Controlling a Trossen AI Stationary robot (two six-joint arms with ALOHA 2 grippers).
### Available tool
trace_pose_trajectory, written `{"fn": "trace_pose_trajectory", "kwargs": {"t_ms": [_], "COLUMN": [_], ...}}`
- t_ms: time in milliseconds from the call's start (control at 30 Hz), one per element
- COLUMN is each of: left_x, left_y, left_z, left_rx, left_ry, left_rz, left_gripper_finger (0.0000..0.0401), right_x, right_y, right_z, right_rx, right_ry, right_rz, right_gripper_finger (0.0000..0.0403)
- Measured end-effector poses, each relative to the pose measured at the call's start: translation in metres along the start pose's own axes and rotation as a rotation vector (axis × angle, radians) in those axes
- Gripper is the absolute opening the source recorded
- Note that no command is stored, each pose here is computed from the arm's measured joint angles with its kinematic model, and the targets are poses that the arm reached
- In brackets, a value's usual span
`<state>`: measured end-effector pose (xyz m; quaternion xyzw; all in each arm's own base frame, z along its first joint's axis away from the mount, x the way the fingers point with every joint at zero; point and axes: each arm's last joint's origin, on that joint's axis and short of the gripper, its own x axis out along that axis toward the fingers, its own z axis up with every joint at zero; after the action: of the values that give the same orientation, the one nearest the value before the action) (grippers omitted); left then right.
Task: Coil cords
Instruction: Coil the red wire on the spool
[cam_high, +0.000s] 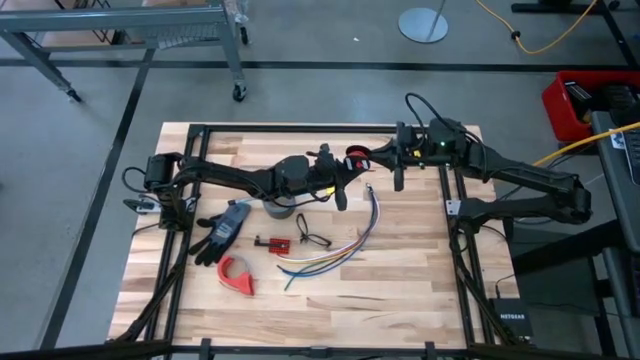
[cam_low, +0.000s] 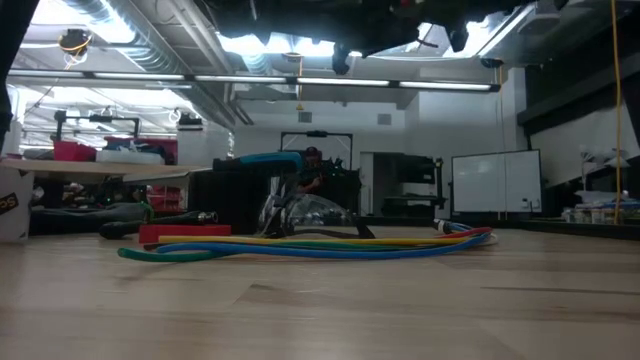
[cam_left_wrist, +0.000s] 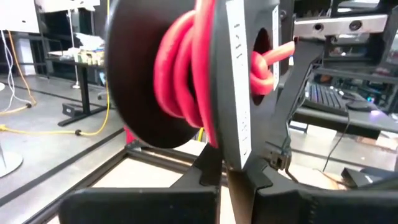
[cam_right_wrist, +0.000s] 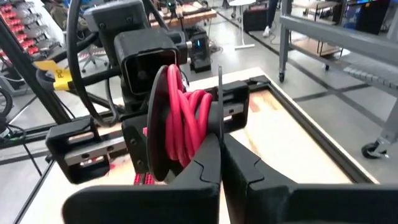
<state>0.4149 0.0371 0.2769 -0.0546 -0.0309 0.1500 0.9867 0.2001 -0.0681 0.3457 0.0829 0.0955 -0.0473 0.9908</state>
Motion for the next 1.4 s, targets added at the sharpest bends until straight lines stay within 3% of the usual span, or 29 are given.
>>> {"fn": "trace_pose_trajectory", "kwargs": {"t_ms": [467, 1400], "left_x": [-0.006, -0.007], "left_y": [-0.003, -0.006], "left_z": [0.006, 0.008], "left_rx": [0.049, 0.091], "left_ry": [0.032, 0.017], "left_rz": [-0.005, -0.017], "left_gripper_finger": [0.0000, 0.0019], "right_x": [-0.027, -0.029], "right_y": [0.007, 0.010], "right_z": [-0.004, -0.009], "right_rx": [0.028, 0.048], "right_ry": [0.057, 0.117], "right_rz": [-0.014, 0.085], "right_gripper_finger": [0.0001, 0.0001]}}
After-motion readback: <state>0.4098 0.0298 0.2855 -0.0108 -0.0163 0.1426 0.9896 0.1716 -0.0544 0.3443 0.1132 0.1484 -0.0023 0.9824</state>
